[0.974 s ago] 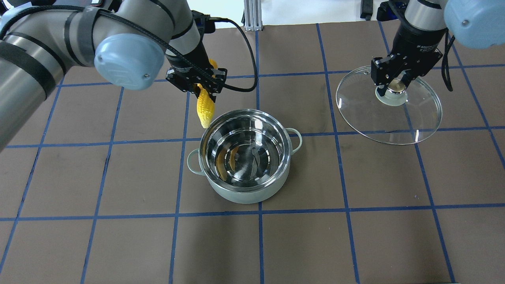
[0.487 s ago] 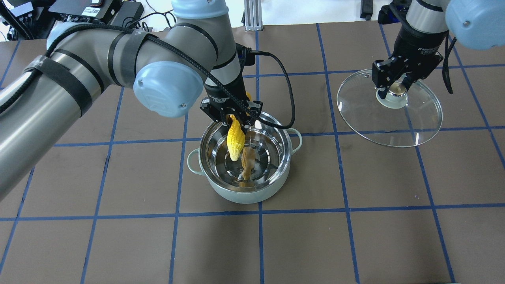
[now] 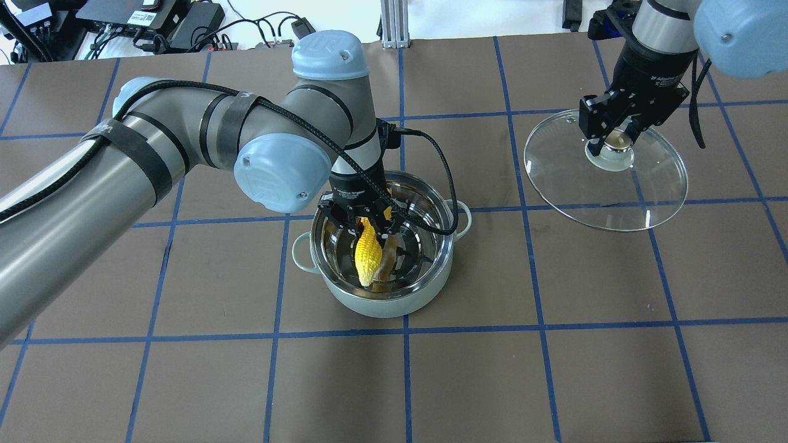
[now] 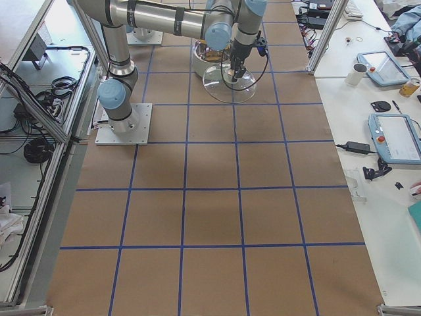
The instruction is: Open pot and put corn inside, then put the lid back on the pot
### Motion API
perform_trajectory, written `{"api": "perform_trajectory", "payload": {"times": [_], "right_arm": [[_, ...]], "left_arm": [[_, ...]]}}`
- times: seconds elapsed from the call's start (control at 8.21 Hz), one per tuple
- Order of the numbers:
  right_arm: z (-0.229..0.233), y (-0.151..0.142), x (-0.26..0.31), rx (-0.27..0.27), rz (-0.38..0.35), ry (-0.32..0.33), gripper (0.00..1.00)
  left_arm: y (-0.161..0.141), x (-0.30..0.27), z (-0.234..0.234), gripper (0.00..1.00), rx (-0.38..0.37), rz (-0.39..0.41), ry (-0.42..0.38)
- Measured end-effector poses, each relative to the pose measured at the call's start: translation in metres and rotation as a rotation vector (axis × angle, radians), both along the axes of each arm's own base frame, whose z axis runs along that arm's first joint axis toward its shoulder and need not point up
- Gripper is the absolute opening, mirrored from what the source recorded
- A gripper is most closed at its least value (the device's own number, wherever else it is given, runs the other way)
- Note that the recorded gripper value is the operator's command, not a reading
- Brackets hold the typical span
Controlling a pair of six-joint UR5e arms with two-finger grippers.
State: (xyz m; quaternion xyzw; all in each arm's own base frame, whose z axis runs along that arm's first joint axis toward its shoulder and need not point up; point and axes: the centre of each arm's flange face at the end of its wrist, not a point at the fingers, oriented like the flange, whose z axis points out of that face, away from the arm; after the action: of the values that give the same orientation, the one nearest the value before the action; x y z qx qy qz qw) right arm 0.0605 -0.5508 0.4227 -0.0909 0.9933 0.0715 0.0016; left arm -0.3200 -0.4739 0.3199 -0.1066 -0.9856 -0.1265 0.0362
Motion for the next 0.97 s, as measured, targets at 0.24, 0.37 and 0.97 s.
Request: {"api": "perform_trajectory", "payload": {"times": [0.24, 0.37, 0.97], "right_arm": [[-0.001, 0.000, 0.000, 0.001, 0.000, -0.002, 0.00], [-0.001, 0.000, 0.000, 0.001, -0.001, -0.003, 0.00], [0.004, 0.002, 0.007, -0.010, -0.030, -0.002, 0.00]], "left_arm": [[-0.001, -0.001, -0.005, 1.00, 0.001, 0.001, 0.001], [-0.003, -0.002, -0.004, 1.00, -0.015, 0.001, 0.007], [-0.019, 0.016, 0.039, 1.00, -0.080, 0.012, 0.018]]}}
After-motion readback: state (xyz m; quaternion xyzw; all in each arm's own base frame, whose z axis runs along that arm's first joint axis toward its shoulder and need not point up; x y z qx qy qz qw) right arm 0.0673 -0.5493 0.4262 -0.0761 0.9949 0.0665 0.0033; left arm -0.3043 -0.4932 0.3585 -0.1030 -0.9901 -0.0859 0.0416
